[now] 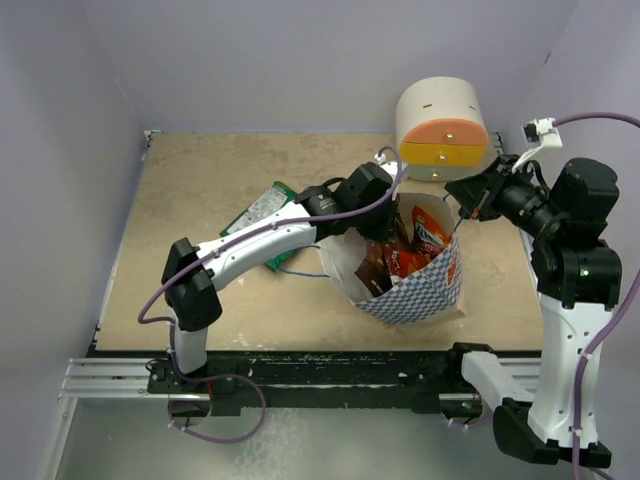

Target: Take the snacks out of the paper bag

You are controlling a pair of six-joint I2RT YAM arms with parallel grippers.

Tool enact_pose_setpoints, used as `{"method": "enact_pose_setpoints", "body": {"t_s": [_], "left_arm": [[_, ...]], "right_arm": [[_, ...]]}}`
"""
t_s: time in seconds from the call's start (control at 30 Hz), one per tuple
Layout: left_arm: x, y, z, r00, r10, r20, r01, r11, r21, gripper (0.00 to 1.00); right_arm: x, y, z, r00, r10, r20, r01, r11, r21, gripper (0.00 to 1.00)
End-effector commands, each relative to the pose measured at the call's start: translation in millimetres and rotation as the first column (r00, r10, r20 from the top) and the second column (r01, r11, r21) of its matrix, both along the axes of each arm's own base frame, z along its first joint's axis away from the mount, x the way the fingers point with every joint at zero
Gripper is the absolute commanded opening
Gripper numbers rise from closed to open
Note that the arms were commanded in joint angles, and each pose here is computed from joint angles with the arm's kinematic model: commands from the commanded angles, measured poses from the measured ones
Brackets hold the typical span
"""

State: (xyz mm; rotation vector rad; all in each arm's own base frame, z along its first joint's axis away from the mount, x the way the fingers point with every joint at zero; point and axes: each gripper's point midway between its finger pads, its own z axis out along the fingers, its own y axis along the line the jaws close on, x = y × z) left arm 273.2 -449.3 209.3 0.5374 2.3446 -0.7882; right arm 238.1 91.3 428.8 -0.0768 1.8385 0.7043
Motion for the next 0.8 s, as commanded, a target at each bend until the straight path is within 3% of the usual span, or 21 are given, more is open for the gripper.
{"method": "enact_pose_setpoints", "body": {"t_s": [0.0,0.23,0.47,0.77], "left_arm": [[-21,-9,118,0.989,-0.096,0.114,0.121,0.963,-0.241,0.0],[-35,2,181,0.974,-0.133,0.185,0.186,0.933,-0.307,0.0],[-54,26,251,0.948,-0.139,0.285,0.248,0.885,-0.394,0.0],[-20,127,323,0.933,0.076,0.351,0.11,0.87,-0.481,0.0]], "right_arm": [[-6,-12,42,0.979,-0.1,0.18,0.099,0.995,0.017,0.0],[-10,-35,40,0.948,-0.258,0.185,0.255,0.966,0.04,0.0],[-7,-76,32,0.853,-0.502,0.146,0.494,0.865,0.086,0.0],[-2,-81,36,0.836,-0.524,0.163,0.518,0.852,0.082,0.0]]}}
